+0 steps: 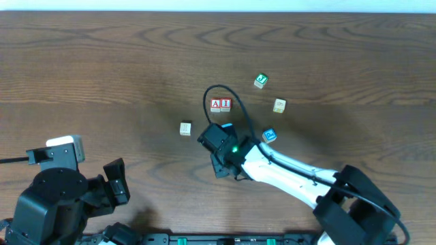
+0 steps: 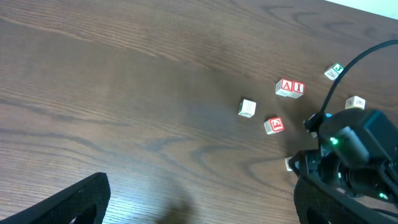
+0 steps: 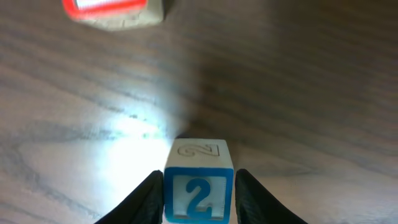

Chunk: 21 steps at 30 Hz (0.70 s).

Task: Spell out Ai2
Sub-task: 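Lower the right gripper over the blue 2 block and close on it, then lift the 2 block and carry it up to the right of the I block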

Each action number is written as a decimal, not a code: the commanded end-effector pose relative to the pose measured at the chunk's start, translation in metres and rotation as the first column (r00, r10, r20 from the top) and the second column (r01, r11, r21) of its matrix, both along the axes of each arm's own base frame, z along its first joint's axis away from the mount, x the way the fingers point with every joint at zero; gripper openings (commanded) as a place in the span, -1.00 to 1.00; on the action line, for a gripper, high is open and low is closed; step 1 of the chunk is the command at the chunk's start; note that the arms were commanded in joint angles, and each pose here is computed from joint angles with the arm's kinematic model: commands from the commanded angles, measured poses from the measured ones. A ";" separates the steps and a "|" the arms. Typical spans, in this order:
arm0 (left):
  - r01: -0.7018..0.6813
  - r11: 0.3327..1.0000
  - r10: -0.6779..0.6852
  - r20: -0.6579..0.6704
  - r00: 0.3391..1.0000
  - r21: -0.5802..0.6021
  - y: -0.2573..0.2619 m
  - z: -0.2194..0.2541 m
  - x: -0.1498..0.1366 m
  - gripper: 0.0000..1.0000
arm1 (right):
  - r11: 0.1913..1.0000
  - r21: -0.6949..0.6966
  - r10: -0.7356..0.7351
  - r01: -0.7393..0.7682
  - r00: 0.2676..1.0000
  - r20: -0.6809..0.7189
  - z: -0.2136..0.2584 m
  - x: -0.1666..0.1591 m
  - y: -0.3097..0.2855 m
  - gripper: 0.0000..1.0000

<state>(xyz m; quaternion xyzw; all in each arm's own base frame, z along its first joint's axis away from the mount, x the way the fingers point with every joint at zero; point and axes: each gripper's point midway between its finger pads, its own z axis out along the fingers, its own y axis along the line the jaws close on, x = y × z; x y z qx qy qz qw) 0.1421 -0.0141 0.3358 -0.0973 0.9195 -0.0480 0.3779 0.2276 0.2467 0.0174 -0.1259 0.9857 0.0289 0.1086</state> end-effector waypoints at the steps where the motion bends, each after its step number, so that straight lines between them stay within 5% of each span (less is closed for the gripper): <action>1: -0.010 1.000 0.010 0.014 1.000 0.013 0.004 0.003 0.000 0.91 | 0.999 0.022 -0.049 0.048 0.998 0.039 0.014 0.021 0.004 -0.28; 10: -0.023 0.999 0.023 0.021 1.000 0.026 0.007 0.003 0.000 0.91 | 0.996 -0.013 -0.088 0.090 0.993 0.084 0.047 0.051 -0.009 -0.22; 21: -0.027 0.999 0.026 0.020 0.999 0.032 0.008 0.003 0.000 0.91 | 0.999 0.004 0.032 -0.032 0.999 -0.018 0.046 0.020 0.001 0.61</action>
